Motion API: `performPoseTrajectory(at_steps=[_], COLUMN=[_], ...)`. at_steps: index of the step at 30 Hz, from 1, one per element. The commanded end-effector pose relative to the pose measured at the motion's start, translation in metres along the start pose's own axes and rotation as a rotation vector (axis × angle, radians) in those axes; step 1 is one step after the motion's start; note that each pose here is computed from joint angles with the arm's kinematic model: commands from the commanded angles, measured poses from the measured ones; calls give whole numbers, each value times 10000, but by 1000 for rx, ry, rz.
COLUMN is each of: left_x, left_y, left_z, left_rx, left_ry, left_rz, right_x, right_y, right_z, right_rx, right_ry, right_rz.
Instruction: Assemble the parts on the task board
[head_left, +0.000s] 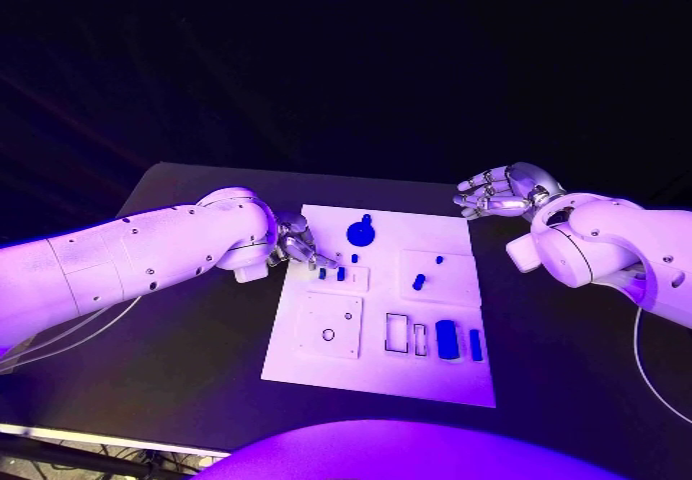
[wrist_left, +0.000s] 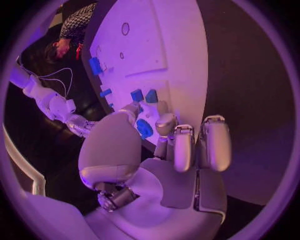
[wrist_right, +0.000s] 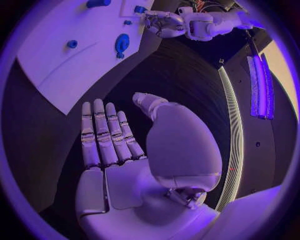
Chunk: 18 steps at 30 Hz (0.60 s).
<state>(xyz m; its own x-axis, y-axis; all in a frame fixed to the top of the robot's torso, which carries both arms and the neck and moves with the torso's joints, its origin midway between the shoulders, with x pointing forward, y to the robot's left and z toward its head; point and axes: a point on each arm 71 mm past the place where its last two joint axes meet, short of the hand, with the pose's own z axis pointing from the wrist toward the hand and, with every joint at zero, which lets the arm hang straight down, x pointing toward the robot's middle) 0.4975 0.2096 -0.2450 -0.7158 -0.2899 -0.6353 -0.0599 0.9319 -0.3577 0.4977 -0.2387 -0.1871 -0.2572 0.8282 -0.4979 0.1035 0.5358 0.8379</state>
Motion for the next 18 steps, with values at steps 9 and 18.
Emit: performPoseTrajectory(at_steps=[9, 18], left_x=[-179, -257], left_y=[-75, -374], left_z=[-110, -223], left_rx=[187, 493], left_ry=[-142, -315], left_rz=[-216, -138], right_x=[-10, -21], right_y=[-3, -11], right_z=[-5, 1], right_rx=[-13, -14], right_ry=[2, 3], right_rz=[-3, 5])
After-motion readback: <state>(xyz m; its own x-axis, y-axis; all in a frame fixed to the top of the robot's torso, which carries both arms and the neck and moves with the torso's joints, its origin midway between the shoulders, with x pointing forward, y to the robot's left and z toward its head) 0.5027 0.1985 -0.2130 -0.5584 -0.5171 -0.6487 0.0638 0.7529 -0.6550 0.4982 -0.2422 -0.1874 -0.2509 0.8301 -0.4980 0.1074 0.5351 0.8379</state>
